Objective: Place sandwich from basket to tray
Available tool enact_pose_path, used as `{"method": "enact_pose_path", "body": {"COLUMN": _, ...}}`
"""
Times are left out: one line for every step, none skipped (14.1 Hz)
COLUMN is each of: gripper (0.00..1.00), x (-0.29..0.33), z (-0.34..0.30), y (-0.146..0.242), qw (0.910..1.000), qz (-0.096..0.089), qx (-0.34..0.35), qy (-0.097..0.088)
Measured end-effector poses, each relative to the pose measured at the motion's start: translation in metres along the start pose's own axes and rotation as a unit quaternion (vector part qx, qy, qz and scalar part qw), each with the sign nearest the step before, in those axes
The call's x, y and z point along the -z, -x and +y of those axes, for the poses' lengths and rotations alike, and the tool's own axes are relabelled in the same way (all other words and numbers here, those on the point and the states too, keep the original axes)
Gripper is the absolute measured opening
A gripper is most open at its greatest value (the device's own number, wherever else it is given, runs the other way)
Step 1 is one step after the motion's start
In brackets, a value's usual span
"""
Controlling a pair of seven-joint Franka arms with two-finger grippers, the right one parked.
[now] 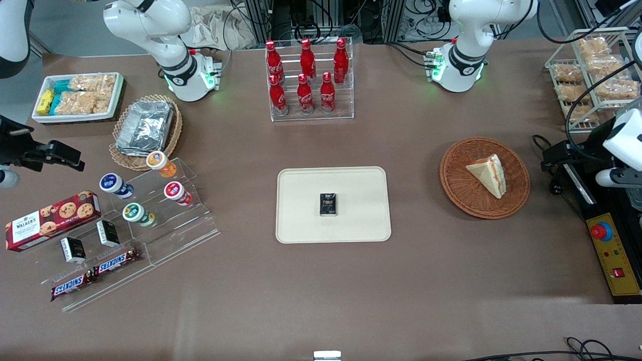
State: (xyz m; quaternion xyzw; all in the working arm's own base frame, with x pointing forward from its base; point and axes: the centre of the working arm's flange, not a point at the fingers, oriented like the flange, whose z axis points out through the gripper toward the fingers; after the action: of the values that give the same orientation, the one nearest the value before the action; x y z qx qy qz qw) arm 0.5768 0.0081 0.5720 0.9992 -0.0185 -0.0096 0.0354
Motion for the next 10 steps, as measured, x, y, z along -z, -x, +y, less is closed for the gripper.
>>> {"method": "enact_pose_path", "body": {"gripper": 1.00, "x": -0.0007, "z": 0.0006, "y": 0.0003, "qw": 1.0000, "qz": -0.002, "qx": 0.000, "qy": 0.000}}
{"method": "enact_pose_path", "body": {"gripper": 1.00, "x": -0.0020, "z": 0.0015, "y": 0.0016, "qw": 1.0000, "qz": -0.009, "qx": -0.001, "qy": 0.001}}
{"method": "enact_pose_path", "body": {"gripper": 1.00, "x": -0.0034, "z": 0.0024, "y": 0.0030, "qw": 0.9999, "qz": -0.016, "qx": -0.002, "qy": 0.001}}
{"method": "enact_pose_path", "body": {"gripper": 1.00, "x": -0.0043, "z": 0.0029, "y": 0.0039, "qw": 0.9998, "qz": -0.020, "qx": -0.002, "qy": 0.001}}
{"method": "enact_pose_path", "body": {"gripper": 1.00, "x": -0.0052, "z": 0.0031, "y": 0.0047, "qw": 0.9997, "qz": -0.024, "qx": -0.002, "qy": 0.002}}
{"method": "enact_pose_path", "body": {"gripper": 1.00, "x": -0.0061, "z": 0.0033, "y": 0.0054, "qw": 0.9996, "qz": -0.028, "qx": -0.002, "qy": 0.002}}
{"method": "enact_pose_path", "body": {"gripper": 1.00, "x": -0.0068, "z": 0.0034, "y": 0.0057, "qw": 0.9996, "qz": -0.029, "qx": 0.000, "qy": 0.002}}
{"method": "enact_pose_path", "body": {"gripper": 1.00, "x": -0.0070, "z": 0.0035, "y": 0.0058, "qw": 0.9996, "qz": -0.030, "qx": 0.002, "qy": 0.002}}
{"method": "enact_pose_path", "body": {"gripper": 1.00, "x": -0.0069, "z": 0.0036, "y": 0.0060, "qw": 0.9995, "qz": -0.030, "qx": 0.004, "qy": 0.001}}
{"method": "enact_pose_path", "body": {"gripper": 1.00, "x": -0.0068, "z": 0.0039, "y": 0.0065, "qw": 0.9995, "qz": -0.031, "qx": 0.005, "qy": 0.000}}
